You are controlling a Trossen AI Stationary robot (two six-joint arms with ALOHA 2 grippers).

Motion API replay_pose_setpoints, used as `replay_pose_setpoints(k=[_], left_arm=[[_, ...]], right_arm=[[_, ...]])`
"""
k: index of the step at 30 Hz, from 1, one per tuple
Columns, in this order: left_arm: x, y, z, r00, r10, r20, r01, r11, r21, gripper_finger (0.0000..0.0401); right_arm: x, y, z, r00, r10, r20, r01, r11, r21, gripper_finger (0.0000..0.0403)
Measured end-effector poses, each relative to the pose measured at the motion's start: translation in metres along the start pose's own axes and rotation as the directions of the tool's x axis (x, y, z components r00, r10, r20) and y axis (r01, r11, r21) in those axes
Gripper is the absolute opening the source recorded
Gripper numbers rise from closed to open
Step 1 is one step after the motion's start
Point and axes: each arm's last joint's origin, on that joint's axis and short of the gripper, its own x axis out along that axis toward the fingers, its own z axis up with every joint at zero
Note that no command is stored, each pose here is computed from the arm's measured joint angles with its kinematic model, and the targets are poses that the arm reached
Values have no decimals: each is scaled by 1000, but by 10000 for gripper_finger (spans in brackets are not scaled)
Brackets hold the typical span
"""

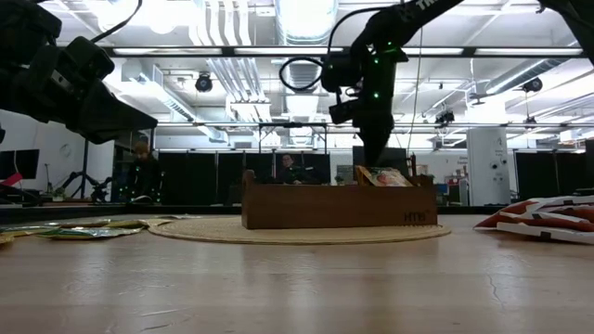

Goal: Pick & Place Tea
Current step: Put the orange tea bag into the right section of the wooden organizer

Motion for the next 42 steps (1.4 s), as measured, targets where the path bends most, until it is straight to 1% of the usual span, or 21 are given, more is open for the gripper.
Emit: replay_pose_setpoints(k=[7, 12, 18, 22, 26, 29, 31, 33, 36, 39, 42], left_arm=[[0, 0, 0, 1000, 0, 0, 0, 1000, 0, 0], [0, 0, 0, 1000, 0, 0, 0, 1000, 0, 0], [0, 0, 0, 1000, 0, 0, 0, 1000, 0, 0], [0, 0, 0, 1000, 0, 0, 0, 1000, 0, 0], [0, 0, 0, 1000, 0, 0, 0, 1000, 0, 0], [0, 0, 0, 1000, 0, 0, 0, 1000, 0, 0], [0, 0, 0, 1000, 0, 0, 0, 1000, 0, 0], [0, 0, 0, 1000, 0, 0, 0, 1000, 0, 0], [0, 0, 0, 1000, 0, 0, 0, 1000, 0, 0], [0, 0, 0, 1000, 0, 0, 0, 1000, 0, 0], [0, 0, 0, 1000, 0, 0, 0, 1000, 0, 0]], right_arm=[[20, 0, -15, 997, 5, -72, -8, 999, -49, 139], [40, -5, -24, 998, 16, -60, -19, 998, -61, 201], [60, -11, -31, 1000, 25, -9, -25, 997, -75, 252], [73, -13, -38, 1000, 10, 23, -8, 995, -95, 264], [85, -14, -45, 998, -3, 68, 8, 997, -76, 251], [90, -14, -50, 997, 2, 73, 2, 998, -61, 223], [92, -14, -52, 998, 8, 68, -5, 999, -47, 196], [92, -14, -54, 998, 12, 58, -11, 1000, -20, 159], [91, -15, -53, 999, 19, 50, -19, 1000, 9, 94], [87, -16, -49, 999, 17, 36, -17, 1000, 11, 27], [81, -21, -45, 1000, -23, 3, 23, 999, 22, 14]])
